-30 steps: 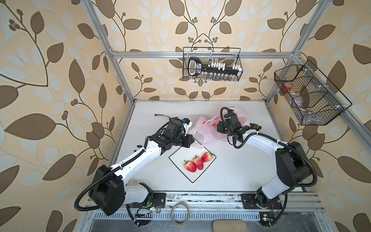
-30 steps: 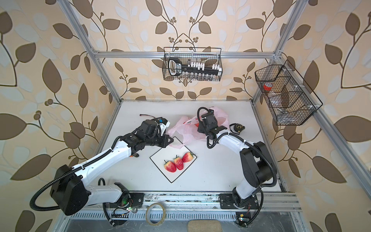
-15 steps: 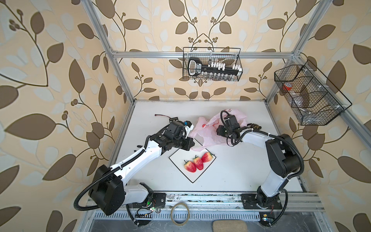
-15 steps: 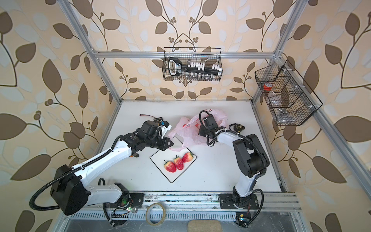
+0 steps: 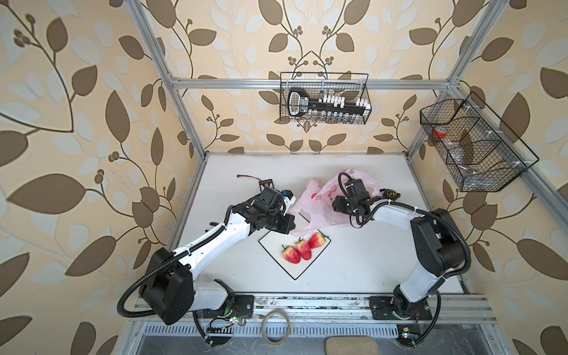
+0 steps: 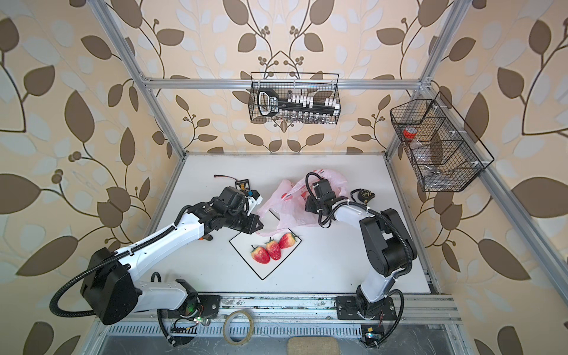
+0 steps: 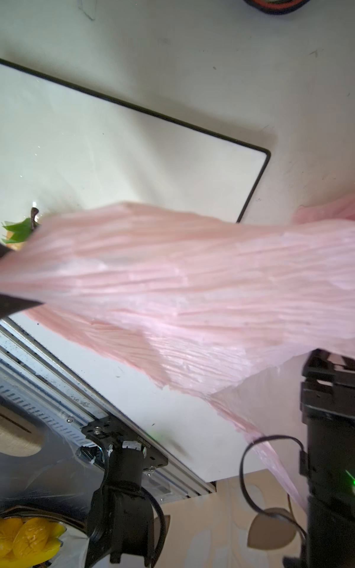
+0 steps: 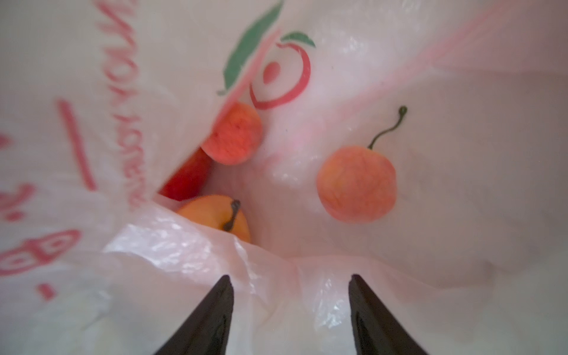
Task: Take the fake fruits out of the plastic bag
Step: 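Reach deeper into the bag and grasp a fourth fake strawberry with the right gripper, then lift the strawberry out of the bag toward the board with the right gripper, then open the right gripper to drop the strawberry onto the white board, then move the right gripper back over the bag mouth, then lower the right gripper into the bag and grasp a fake peach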
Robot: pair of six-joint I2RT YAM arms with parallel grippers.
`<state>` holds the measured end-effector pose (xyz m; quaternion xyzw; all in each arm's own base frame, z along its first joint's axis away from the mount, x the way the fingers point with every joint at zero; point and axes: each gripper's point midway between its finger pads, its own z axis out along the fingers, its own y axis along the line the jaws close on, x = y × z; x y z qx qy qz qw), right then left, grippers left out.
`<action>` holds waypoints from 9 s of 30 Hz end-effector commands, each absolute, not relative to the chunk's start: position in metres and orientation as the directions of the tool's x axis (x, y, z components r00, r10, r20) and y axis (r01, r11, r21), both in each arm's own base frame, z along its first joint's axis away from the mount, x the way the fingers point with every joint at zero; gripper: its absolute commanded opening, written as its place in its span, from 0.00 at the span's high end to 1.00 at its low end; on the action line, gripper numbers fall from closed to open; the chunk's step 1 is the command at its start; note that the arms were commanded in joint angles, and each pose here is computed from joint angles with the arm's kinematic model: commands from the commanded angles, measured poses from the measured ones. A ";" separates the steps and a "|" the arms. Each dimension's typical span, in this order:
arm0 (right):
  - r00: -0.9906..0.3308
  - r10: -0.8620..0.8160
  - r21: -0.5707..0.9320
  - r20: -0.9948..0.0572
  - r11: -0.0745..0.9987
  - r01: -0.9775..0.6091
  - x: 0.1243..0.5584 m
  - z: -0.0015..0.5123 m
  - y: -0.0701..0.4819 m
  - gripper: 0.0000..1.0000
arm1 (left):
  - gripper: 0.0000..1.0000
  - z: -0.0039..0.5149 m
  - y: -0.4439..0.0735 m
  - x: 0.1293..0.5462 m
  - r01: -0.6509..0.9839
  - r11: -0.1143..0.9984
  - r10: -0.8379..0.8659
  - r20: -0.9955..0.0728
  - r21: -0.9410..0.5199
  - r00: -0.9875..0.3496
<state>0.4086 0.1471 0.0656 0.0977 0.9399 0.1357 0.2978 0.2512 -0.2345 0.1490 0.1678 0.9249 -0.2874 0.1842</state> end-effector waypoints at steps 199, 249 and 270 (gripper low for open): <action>-0.466 0.147 0.352 -0.872 0.851 -0.390 0.327 0.253 0.211 0.52 | 1.00 0.193 -0.269 0.337 0.453 0.747 0.110 -0.581 -0.487 -0.806; -0.836 0.101 0.027 -0.539 0.994 0.103 0.380 0.026 0.100 0.26 | 1.00 0.211 -0.283 0.291 0.578 0.706 0.216 -0.652 -0.409 -0.726; -0.699 0.205 0.193 -0.685 0.976 0.097 0.397 0.108 0.100 0.16 | 1.00 0.195 -0.281 0.290 0.567 0.718 0.242 -0.620 -0.403 -0.747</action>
